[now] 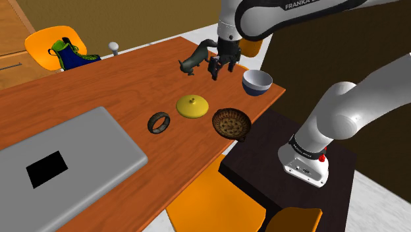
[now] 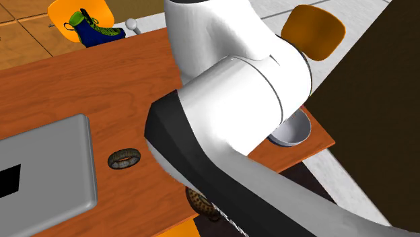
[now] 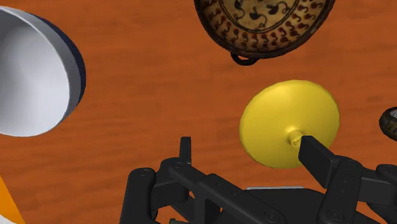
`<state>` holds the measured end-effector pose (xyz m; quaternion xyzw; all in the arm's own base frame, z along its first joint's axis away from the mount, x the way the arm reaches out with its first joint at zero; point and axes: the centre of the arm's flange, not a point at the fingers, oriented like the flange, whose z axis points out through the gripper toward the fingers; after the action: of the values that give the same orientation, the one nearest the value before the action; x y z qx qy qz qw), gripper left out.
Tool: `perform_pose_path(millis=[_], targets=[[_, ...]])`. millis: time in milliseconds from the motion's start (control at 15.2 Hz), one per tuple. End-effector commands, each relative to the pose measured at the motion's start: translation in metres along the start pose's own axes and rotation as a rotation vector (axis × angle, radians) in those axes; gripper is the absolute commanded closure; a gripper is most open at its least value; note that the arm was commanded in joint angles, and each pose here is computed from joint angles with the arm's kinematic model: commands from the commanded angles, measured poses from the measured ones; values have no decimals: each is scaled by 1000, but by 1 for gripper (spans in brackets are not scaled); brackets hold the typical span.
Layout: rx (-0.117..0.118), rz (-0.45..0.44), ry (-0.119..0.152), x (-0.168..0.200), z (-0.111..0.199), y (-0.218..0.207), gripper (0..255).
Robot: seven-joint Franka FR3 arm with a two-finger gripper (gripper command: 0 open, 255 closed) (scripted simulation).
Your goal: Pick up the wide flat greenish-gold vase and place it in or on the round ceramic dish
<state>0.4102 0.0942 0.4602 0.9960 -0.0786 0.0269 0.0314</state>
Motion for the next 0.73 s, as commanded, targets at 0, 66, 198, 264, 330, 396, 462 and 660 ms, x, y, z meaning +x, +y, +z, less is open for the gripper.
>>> perform_pose_path(millis=[0,66,198,264,330,396,462,660], targets=[[9,13,3,10,13,-17,0],[12,19,4,16,20,-26,0],[20,31,5,27,34,-45,0],[23,37,6,32,41,-54,0],[27,43,7,38,47,-63,0],[30,49,8,44,54,-72,0],[34,55,9,50,61,-81,0],[42,68,11,63,76,-103,0]])
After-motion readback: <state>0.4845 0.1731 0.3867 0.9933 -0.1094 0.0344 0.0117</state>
